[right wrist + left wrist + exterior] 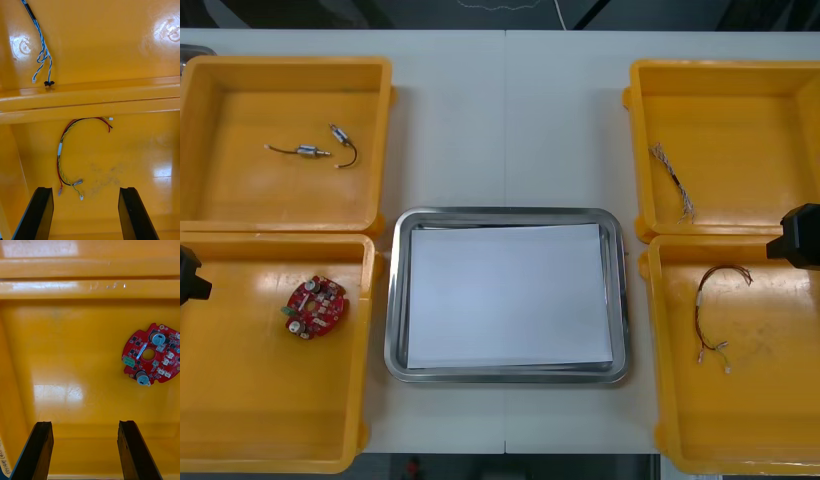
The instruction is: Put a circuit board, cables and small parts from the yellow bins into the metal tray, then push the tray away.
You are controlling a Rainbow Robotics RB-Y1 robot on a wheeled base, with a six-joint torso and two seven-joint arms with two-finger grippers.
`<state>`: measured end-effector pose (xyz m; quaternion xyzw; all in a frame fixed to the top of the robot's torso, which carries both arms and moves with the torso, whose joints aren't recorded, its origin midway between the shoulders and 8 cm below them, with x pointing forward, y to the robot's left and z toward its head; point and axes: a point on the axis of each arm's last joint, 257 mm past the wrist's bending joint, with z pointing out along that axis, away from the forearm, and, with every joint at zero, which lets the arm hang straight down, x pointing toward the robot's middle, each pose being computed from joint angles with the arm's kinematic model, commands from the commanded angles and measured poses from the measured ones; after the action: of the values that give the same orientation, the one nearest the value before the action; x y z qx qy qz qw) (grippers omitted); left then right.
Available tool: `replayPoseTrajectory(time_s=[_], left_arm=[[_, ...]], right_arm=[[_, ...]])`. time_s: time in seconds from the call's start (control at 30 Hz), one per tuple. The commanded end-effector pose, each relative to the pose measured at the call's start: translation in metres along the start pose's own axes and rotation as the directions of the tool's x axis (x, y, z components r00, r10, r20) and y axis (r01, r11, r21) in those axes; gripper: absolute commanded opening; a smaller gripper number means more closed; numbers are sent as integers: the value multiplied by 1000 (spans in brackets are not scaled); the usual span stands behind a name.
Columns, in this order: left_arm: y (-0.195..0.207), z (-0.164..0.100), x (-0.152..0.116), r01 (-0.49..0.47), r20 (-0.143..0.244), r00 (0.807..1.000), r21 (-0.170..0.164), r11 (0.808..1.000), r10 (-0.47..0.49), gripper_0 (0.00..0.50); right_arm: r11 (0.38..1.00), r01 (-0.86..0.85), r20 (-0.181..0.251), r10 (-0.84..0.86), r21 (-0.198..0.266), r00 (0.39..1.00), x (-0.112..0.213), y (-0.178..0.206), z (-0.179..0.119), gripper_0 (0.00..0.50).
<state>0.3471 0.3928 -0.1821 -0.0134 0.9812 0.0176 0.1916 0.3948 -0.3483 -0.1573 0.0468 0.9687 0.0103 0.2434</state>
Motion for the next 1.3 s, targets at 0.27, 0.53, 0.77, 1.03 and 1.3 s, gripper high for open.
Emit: replayPoseTrajectory(time_s=[0.27,0.53,0.77,1.03,1.3], left_arm=[[-4,-1,6,-97,-9,995,18,995,97,500],[-4,-1,5,-101,-5,995,19,995,101,500],[-10,2,-1,-113,20,993,27,993,113,500],[-30,22,-1,-154,44,987,55,987,152,500],[-48,43,10,-179,39,984,86,980,176,500]], right_arm=[[999,-16,15,15,36,1000,-3,-17,-9,500],[999,-16,15,15,36,1000,-3,-17,-9,500],[999,-16,15,15,36,1000,-3,-17,-9,500],[1000,-26,-14,26,2,1000,8,-9,-2,500],[998,-65,-40,64,-2,997,23,-8,12,500]])
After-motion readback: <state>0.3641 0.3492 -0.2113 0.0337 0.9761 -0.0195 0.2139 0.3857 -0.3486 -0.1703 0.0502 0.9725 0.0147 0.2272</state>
